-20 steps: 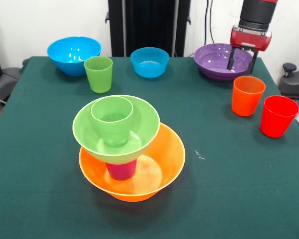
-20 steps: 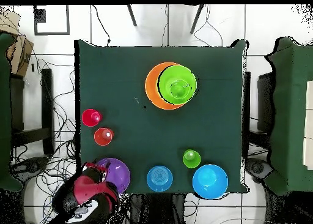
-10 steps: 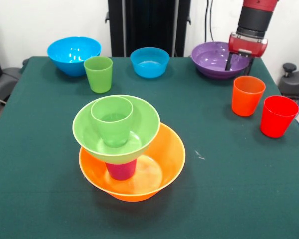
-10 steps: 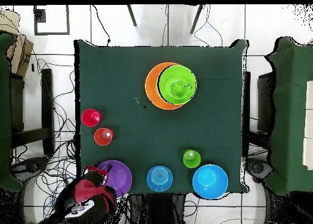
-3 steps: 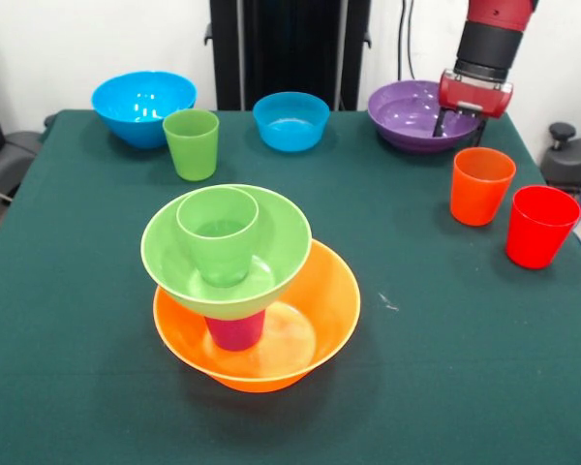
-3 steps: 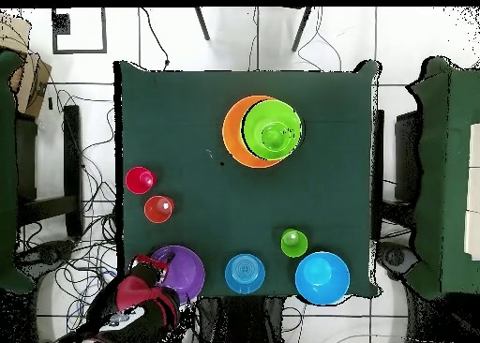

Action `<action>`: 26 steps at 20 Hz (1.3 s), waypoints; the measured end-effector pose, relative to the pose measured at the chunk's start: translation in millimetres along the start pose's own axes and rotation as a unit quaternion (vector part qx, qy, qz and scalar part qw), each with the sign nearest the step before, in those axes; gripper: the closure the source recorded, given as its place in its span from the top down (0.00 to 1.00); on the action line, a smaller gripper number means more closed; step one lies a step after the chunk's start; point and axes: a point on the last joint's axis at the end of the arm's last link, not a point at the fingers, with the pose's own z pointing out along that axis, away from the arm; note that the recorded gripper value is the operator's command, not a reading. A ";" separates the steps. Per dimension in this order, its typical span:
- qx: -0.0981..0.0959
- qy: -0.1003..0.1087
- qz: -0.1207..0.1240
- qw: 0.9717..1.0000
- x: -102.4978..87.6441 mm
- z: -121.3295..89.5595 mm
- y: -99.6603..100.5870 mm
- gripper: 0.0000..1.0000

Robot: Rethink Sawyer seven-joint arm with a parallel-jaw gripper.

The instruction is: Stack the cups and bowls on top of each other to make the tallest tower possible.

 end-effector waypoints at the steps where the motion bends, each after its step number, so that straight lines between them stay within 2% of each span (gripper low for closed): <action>1: 0.001 -0.001 0.001 1.000 -0.3 0.0 -0.3 0.00; 5: 0.010 -0.012 0.006 1.000 -3.7 -2.0 -3.2 0.00; 16: 0.012 -0.013 0.024 1.000 -13.5 3.5 -9.3 0.00; 22: 0.000 -0.015 0.057 0.998 -50.1 -14.0 -21.6 0.00; 26: -0.007 -0.020 0.095 0.995 -90.3 -26.9 -35.7 0.00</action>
